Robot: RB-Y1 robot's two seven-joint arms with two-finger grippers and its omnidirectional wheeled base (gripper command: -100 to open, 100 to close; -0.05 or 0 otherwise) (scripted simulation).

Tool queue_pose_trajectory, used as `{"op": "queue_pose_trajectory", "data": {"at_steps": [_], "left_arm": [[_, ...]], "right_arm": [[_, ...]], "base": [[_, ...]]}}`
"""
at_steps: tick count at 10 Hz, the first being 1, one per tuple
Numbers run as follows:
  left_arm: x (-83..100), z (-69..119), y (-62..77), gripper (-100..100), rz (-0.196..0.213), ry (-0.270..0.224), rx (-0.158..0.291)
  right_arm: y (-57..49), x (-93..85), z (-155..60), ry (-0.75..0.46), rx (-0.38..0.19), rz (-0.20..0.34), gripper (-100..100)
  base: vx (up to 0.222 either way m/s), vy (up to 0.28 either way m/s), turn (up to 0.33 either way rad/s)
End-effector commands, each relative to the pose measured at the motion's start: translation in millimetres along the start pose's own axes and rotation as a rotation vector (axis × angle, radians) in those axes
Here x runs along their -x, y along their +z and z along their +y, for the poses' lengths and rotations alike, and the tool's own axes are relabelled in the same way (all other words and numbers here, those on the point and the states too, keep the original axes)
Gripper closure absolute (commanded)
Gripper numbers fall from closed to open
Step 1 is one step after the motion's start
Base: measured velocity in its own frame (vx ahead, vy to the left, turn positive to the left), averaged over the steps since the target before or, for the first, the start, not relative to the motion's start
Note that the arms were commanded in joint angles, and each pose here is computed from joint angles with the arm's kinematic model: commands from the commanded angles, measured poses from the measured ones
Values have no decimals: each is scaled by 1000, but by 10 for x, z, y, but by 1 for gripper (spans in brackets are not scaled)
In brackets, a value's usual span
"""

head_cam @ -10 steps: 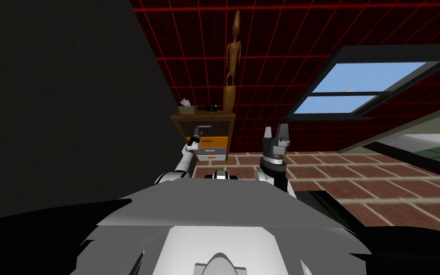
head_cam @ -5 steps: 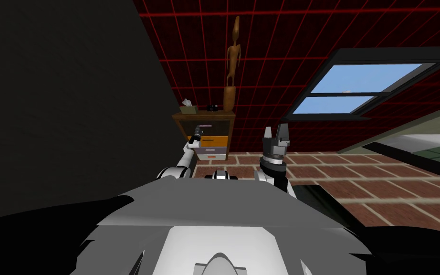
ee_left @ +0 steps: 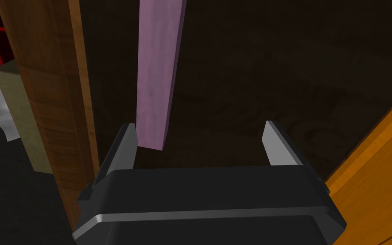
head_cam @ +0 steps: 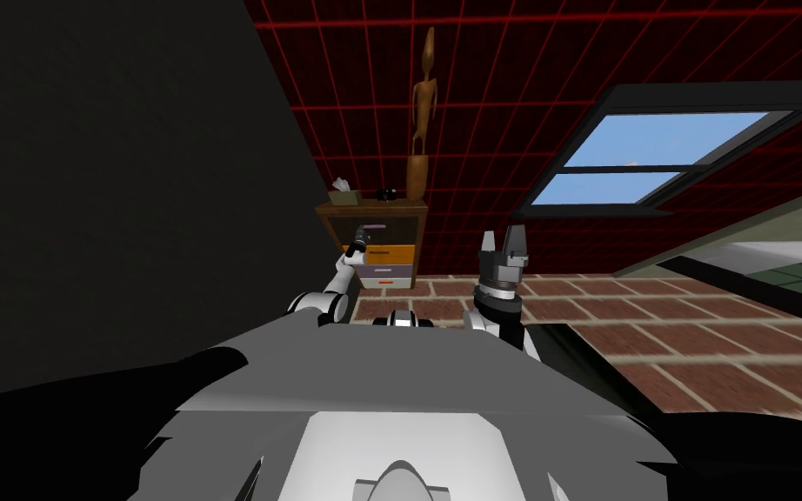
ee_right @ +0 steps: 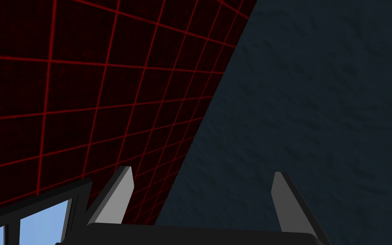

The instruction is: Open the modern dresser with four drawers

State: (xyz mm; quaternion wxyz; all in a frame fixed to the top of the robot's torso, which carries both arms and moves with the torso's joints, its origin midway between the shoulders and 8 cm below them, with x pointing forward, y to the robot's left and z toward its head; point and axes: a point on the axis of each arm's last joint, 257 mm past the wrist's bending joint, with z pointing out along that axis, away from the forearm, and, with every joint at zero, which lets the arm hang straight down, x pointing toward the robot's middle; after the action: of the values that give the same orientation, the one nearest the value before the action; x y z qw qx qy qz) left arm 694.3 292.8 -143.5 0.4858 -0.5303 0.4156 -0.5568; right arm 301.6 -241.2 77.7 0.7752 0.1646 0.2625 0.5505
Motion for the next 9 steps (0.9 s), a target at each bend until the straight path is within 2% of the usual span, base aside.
{"op": "queue_pose_trajectory", "data": {"at_steps": [1,2,4,5,6,7,8,9], "left_arm": [[-29,-215,180,-100,0,-2,-24],[-91,-289,230,-100,7,-4,-32],[-31,-109,213,-100,-6,-3,5],[-31,-109,213,-100,-6,-3,5],[9,-407,309,-100,-6,-4,-55],[-42,-317,387,-100,-10,-7,-18],[-76,-332,417,-100,-8,-8,-15],[-49,-259,404,-100,-13,-8,0]], "right_arm": [[0,0,0,0,0,0,0],[0,0,0,0,0,0,0],[0,0,0,0,0,0,0],[0,0,0,0,0,0,0],[0,0,0,0,0,0,0],[0,0,0,0,0,0,0],[0,0,0,0,0,0,0],[0,0,0,0,0,0,0]], "base": [[-19,5,15],[0,0,0],[9,0,-1],[0,0,0],[-91,-9,34],[-115,-7,16],[-53,-3,3],[-6,-2,-3]]}}
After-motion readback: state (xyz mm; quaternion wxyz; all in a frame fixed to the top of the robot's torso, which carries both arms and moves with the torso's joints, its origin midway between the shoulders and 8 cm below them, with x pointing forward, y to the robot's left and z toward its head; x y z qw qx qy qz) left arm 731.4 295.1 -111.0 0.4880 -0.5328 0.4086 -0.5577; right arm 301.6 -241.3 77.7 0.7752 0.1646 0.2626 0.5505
